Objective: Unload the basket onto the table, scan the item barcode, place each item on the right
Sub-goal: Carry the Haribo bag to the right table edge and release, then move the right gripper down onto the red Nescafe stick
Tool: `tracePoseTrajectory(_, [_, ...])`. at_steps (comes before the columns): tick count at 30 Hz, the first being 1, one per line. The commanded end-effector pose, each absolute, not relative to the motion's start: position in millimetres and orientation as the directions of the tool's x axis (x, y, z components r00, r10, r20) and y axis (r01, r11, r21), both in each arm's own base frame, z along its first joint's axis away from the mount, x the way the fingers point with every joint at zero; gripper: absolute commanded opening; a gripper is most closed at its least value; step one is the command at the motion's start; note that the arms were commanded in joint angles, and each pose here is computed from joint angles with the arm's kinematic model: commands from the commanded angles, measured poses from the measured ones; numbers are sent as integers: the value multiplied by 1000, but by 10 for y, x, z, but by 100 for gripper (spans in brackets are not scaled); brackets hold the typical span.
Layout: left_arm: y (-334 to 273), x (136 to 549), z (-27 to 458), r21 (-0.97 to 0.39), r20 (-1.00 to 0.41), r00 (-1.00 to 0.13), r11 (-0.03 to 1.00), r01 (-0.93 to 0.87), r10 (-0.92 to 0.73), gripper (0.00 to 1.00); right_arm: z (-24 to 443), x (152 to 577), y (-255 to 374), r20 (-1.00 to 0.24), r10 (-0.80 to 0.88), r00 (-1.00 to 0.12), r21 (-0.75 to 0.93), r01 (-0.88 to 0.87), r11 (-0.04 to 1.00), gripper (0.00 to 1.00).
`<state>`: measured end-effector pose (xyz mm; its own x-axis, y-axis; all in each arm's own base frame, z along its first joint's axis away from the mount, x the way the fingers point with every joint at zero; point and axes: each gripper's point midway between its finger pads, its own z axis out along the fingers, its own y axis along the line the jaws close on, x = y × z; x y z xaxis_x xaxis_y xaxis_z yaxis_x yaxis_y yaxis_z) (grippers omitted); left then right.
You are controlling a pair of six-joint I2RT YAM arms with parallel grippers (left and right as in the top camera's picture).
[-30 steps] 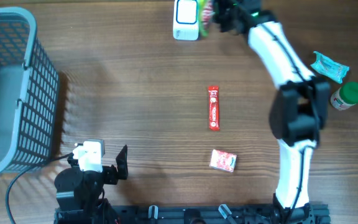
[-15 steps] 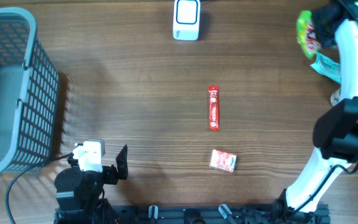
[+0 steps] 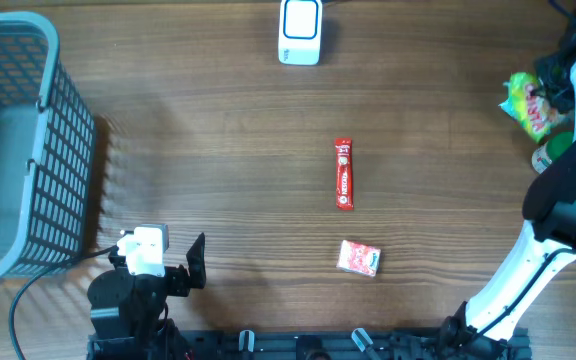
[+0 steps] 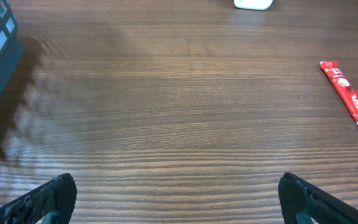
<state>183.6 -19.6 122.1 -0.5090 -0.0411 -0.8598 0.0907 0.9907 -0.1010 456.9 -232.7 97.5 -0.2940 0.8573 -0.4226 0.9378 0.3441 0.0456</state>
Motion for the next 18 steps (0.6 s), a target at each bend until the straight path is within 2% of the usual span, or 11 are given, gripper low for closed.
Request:
tracePoseTrajectory(1, [-201,1838,1209,-90,-863,-505,991,100,-27,100,1066,4544,-2335,-423,850,-312,50,929,366,62])
tracePoseTrajectory(4, [-200,1838,1209,-89,-863,-505,991,99,-27,100,1417,4672,-2234,-442,841,-311,149,899,411,69])
tracePoseTrajectory(8, [-201,1838,1209,-90,-863,-505,991,100,-27,100,2068,4859,-1807,-471,785,-403,298,765,572,74])
tracePoseTrajectory(9, [-201,1838,1209,-90,-863,-505,991,100,-28,100,2190,4855,-1663,-468,776,-423,323,736,596,76])
tracePoseTrajectory(10, [-201,1838,1209,-90,-863,-505,991,100,-28,100,2334,4797,-1383,-451,753,-480,343,685,642,83])
tracePoseTrajectory(14, [-201,1838,1209,-90,-863,-505,991,100,-27,100,2333,4598,-582,-350,629,-695,338,532,776,85])
tracePoseTrajectory(16, [-201,1838,1209,-90,-863,-505,991,100,-27,100,2186,4424,-68,-268,494,-827,312,411,857,89])
tracePoseTrajectory(18, [-201,1838,1209,-90,-863,-505,991,100,-27,100,1997,4219,384,-186,363,-913,291,301,908,92])
